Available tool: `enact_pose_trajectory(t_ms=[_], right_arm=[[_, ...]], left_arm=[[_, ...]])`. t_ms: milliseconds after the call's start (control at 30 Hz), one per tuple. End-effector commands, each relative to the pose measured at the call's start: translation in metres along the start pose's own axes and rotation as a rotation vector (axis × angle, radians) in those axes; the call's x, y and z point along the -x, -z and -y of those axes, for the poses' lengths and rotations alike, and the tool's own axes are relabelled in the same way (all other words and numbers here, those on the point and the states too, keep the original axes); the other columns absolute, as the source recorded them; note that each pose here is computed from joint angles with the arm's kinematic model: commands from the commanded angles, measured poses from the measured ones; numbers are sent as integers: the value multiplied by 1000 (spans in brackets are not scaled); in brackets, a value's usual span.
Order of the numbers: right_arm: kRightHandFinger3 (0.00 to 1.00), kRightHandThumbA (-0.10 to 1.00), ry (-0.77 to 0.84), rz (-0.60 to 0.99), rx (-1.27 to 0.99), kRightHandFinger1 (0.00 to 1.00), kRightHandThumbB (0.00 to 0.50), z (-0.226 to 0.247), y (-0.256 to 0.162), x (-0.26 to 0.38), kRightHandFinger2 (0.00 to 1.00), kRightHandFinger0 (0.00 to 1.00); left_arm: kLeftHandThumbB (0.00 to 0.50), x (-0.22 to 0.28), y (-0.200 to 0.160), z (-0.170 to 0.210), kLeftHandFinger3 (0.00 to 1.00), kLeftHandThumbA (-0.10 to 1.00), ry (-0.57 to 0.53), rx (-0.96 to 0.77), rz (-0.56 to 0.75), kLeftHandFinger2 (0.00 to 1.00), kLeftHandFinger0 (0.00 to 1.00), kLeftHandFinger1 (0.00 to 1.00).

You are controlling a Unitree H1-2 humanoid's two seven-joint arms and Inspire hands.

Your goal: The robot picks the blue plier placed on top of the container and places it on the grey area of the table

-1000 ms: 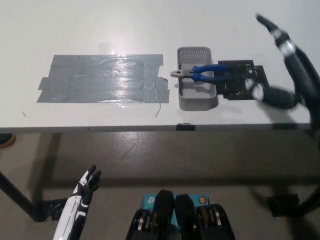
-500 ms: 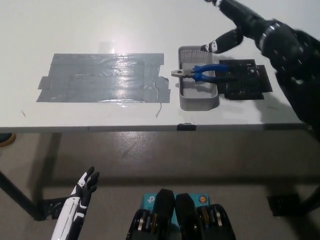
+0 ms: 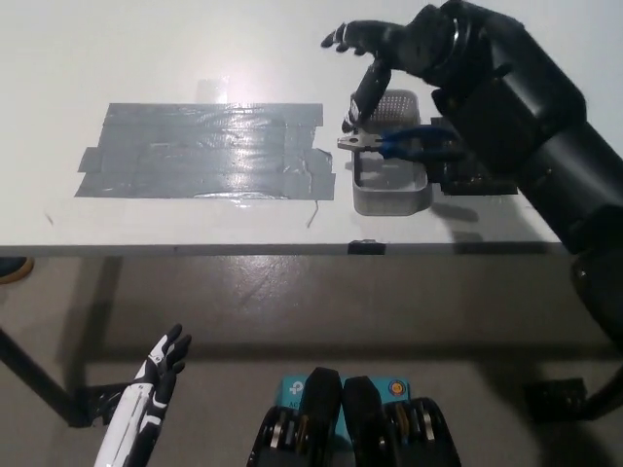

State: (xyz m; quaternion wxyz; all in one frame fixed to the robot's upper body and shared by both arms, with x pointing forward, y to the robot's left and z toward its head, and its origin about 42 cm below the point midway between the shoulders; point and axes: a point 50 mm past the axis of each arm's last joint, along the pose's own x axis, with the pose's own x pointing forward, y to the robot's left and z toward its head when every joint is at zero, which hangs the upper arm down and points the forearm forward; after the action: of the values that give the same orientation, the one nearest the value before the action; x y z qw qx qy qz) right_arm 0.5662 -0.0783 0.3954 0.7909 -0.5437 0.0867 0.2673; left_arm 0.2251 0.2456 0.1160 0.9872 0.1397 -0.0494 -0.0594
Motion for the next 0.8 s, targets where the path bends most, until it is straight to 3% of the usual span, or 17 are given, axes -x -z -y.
enact_pose_trajectory(t_ms=[0, 100, 167, 367, 767], right_arm=[[1000, 929, 20, -33, -2, 1000, 332, 22, -12, 8, 1000, 1000], [1000, 934, 20, -35, -2, 1000, 329, 22, -12, 7, 1000, 1000], [1000, 929, -10, -97, 55, 1000, 297, 17, -2, 0, 1000, 1000], [1000, 883, -10, -146, 37, 1000, 312, 15, 19, -8, 1000, 1000], [1000, 903, -10, -169, 47, 1000, 314, 17, 41, -10, 1000, 1000]], left_arm=[[0, -4, -8, -5, 1000, 1000, 20, -44, 50, 1000, 1000, 1000], [0, -4, -8, -5, 1000, 1000, 20, -45, 51, 1000, 1000, 1000], [0, -4, -8, -7, 1000, 997, 17, -42, 57, 1000, 1000, 1000], [0, -4, -7, -7, 1000, 1000, 22, -41, 67, 1000, 1000, 1000], [0, -5, -8, -7, 1000, 1000, 29, -44, 61, 1000, 1000, 1000]])
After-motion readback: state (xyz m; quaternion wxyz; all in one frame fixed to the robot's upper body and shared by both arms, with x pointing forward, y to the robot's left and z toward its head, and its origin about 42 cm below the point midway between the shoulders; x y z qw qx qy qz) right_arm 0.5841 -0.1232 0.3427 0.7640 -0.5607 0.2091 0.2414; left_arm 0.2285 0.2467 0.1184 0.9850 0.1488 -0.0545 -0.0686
